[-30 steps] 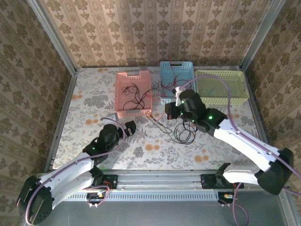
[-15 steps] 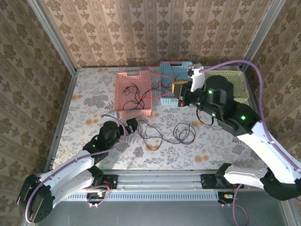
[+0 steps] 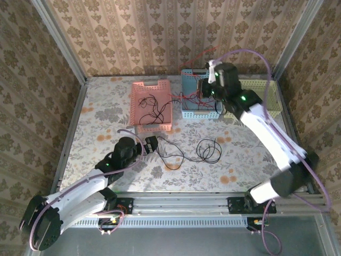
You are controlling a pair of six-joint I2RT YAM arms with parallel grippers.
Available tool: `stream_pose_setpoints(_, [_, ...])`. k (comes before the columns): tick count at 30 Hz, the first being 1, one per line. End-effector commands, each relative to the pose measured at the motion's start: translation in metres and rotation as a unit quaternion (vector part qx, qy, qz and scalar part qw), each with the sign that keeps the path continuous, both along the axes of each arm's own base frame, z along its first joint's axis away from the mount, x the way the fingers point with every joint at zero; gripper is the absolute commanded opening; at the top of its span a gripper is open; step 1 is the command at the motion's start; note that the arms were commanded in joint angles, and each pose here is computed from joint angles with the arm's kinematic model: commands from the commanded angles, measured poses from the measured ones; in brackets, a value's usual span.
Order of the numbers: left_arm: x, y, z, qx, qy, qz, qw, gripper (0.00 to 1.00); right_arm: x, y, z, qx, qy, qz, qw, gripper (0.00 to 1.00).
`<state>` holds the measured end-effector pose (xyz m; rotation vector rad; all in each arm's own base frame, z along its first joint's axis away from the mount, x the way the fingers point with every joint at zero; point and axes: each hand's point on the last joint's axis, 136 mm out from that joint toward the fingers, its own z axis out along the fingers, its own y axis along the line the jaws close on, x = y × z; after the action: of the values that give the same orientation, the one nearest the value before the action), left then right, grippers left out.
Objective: Untangle the cables
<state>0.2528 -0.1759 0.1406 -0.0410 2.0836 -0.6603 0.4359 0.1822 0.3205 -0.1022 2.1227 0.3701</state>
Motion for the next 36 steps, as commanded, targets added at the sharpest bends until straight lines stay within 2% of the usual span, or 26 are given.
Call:
stream_pose_setpoints(1, [-0.006,-0.001,0.012,-0.02,-0.002,-0.003,1.0,1.0,0.032,-0.012,-0.034,-0.038,0.039,-0.018,0.998,0.0])
stream_pose_setpoints(4, [-0.011,0.006,0.008,-0.023,0.002,0.005,1.0,1.0,0.057,-0.018,-0.084,-0.083,0.08,-0.029,0.993,0.0])
stream_pose_setpoints(7, [-0.014,0.012,0.008,-0.028,-0.004,0.013,1.0,1.0,0.067,-0.025,-0.132,-0.122,0.123,-0.045,0.984,0.0])
stream_pose_setpoints(11, [-0.015,0.014,0.009,-0.029,-0.008,0.016,0.999,1.0,0.082,-0.037,-0.171,-0.109,0.153,-0.068,0.98,0.0])
stream_pose_setpoints(12, [-0.015,0.014,0.008,-0.026,-0.007,0.015,1.0,1.0,0.084,-0.043,-0.176,-0.106,0.162,-0.081,0.978,0.04])
stream_pose_setpoints(14, [-0.013,0.011,0.01,-0.024,-0.007,0.011,1.0,1.0,0.079,-0.053,-0.177,-0.112,0.173,-0.102,0.973,0.36])
stream_pose_setpoints(15, [-0.013,0.01,0.009,-0.022,-0.006,0.008,1.0,1.0,0.076,-0.058,-0.173,-0.114,0.168,-0.112,0.973,0.42])
stream_pose_setpoints(18, [-0.013,-0.003,0.007,-0.016,-0.004,-0.025,1.0,1.0,0.056,-0.06,-0.142,-0.091,0.128,-0.124,0.98,0.48])
stream_pose_setpoints(20, [-0.012,-0.017,0.001,-0.009,0.012,-0.055,0.998,1.0,0.029,-0.05,-0.118,-0.066,0.085,-0.109,0.988,0.5])
stream_pose_setpoints(22, [-0.009,-0.025,-0.01,0.014,0.031,-0.068,0.997,1.0,-0.007,-0.032,-0.118,-0.06,0.061,-0.075,0.994,0.51])
stream_pose_setpoints(24, [-0.003,-0.023,-0.025,0.051,0.056,-0.057,0.996,1.0,-0.043,-0.024,-0.132,-0.066,0.06,-0.059,0.994,0.53])
stream_pose_setpoints(28, [0.009,-0.017,-0.051,0.1,0.079,-0.031,0.991,1.0,-0.099,-0.025,-0.174,-0.056,0.106,-0.051,0.991,0.53])
stream_pose_setpoints(33, [0.021,-0.033,-0.074,0.154,0.106,-0.07,0.98,1.0,-0.137,-0.038,-0.213,-0.045,0.158,-0.056,0.985,0.54])
stream_pose_setpoints(36, [0.03,-0.039,-0.083,0.173,0.097,-0.082,0.977,0.93,-0.15,-0.042,-0.224,-0.04,0.173,-0.056,0.983,0.54])
